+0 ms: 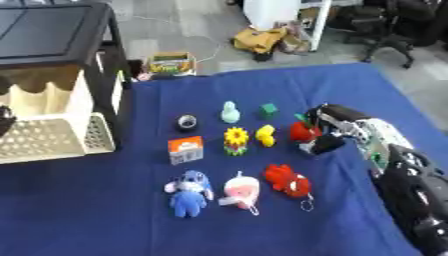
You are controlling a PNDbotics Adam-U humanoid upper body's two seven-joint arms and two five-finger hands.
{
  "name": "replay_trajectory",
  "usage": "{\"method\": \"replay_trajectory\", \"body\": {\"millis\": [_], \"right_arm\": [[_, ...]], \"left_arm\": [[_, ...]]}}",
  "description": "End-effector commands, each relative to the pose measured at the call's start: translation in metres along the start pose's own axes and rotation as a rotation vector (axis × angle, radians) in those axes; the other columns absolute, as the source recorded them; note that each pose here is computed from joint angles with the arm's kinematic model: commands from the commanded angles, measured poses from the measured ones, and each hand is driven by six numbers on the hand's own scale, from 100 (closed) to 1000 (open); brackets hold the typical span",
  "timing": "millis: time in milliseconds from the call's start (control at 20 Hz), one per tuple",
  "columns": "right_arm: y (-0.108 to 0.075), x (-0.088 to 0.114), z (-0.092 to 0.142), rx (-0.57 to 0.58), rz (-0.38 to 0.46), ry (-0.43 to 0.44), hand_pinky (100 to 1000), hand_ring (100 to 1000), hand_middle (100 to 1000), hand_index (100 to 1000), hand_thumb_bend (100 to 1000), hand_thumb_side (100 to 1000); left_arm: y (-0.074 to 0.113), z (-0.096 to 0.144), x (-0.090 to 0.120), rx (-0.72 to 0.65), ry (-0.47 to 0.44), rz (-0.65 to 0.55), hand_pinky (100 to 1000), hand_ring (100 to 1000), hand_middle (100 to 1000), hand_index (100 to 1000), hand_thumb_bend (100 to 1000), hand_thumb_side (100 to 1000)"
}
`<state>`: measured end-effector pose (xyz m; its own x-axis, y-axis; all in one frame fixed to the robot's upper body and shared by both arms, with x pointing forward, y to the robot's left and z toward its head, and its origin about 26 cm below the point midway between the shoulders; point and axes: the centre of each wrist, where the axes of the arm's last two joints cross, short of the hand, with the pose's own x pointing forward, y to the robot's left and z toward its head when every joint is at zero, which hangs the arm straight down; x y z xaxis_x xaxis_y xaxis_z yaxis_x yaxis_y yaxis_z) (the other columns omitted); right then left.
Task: Pick up objects from table and place into drawer.
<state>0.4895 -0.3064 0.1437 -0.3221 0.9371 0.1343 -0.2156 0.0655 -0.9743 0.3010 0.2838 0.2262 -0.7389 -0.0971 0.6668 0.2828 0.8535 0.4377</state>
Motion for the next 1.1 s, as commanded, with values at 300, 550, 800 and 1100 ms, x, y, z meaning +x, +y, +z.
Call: {"method": "replay_trajectory", "body": {"millis": [300, 550, 800, 1100], "right_arm": [[-0.02, 0.002, 0.0, -0.108, -0.012, 0.012, 472, 584, 528, 698, 100, 351], [-0.023, 0.005, -0.001, -0.137, -0.026, 0.0, 462, 582, 522, 692, 100, 320], [-0.026, 0.01, -0.002, -0.169, -0.039, -0.012, 442, 571, 507, 680, 100, 298], [-0.038, 0.018, -0.003, -0.232, -0.041, -0.035, 427, 557, 491, 665, 100, 304]], "left_arm": [[0.004, -0.003, 0.006, 0.003, -0.017, -0.01, 100, 100, 100, 682, 167, 1000], [0.004, -0.003, 0.006, 0.004, -0.013, -0.006, 100, 100, 100, 682, 170, 1000], [0.004, -0.003, 0.006, 0.007, -0.011, -0.002, 100, 100, 100, 681, 173, 1000], [0.004, -0.003, 0.007, 0.01, -0.006, 0.003, 100, 100, 100, 681, 176, 1000]]}}
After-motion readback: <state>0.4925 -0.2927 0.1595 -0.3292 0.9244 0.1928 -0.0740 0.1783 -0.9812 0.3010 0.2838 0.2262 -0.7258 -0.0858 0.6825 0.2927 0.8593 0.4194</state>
